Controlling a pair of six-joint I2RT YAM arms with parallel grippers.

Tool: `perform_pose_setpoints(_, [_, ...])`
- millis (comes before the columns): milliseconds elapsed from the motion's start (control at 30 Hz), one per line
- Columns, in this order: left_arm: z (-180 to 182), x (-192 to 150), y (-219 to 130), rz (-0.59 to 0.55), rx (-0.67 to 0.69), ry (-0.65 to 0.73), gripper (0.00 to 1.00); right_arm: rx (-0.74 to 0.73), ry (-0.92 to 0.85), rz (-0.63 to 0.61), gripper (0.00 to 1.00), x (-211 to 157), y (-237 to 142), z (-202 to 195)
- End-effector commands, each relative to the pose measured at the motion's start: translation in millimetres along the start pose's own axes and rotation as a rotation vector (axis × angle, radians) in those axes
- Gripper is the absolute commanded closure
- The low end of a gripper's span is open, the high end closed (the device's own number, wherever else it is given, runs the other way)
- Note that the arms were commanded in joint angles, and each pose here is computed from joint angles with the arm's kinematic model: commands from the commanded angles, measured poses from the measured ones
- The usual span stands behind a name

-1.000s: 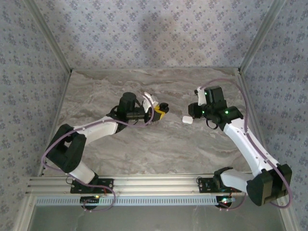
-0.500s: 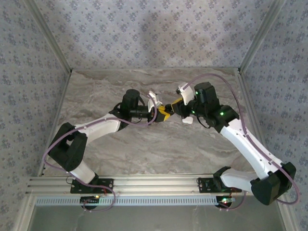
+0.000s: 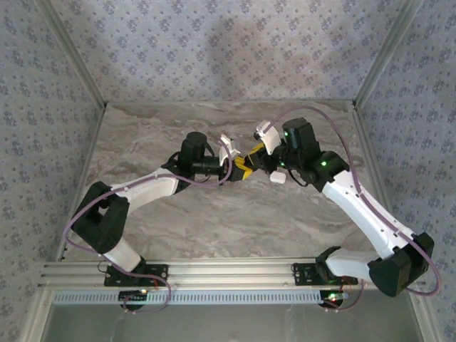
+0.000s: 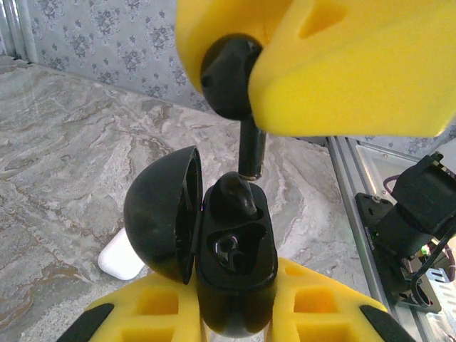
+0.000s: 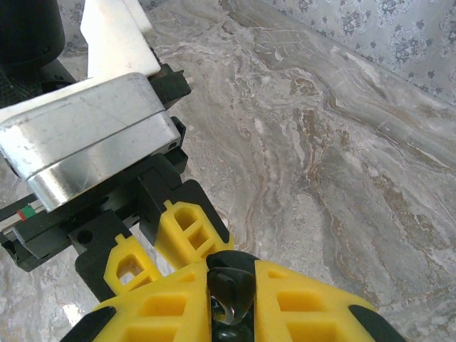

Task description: Insert the wireless bluetooth earbuds into the charging case

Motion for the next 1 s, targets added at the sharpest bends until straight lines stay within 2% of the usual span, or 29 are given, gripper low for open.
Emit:
perform_pose_setpoints(0, [-8.5, 18.1, 3.5, -0.035, -0.048, 0.04, 0.94, 0.03, -0.038, 0.006, 0.81, 4.9, -1.6, 6.0])
perform_pose_setpoints(467, [-11.6, 21.8, 3.1, -0.048, -0.061, 0.036, 0.94, 0.037, -0.052, 0.06, 0.81, -6.4, 8.3, 4.8])
perform_pose_setpoints(833, [-12.1, 24.2, 2.8, -0.055, -0.061, 0.043, 0.94, 0.154, -0.04, 0.088, 0.81, -14.9, 5.5, 23.1])
perform_pose_setpoints(967, [-12.3, 24.4, 2.5, -0.056, -0.06, 0.042, 0.94, 0.156, -0.034, 0.093, 0.81, -17.0, 5.2, 23.2])
Point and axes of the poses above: each hand's point on the last joint's axis, 136 mm out from that joint toward the fingers, its own y axis out along the fingers, its own z axis along the line the jaws close on, x = y × z, the point moved 2 cm from there along -y, back along the fingers, and after that the axes turned 3 degrees about -y, right-handed, at the moved point
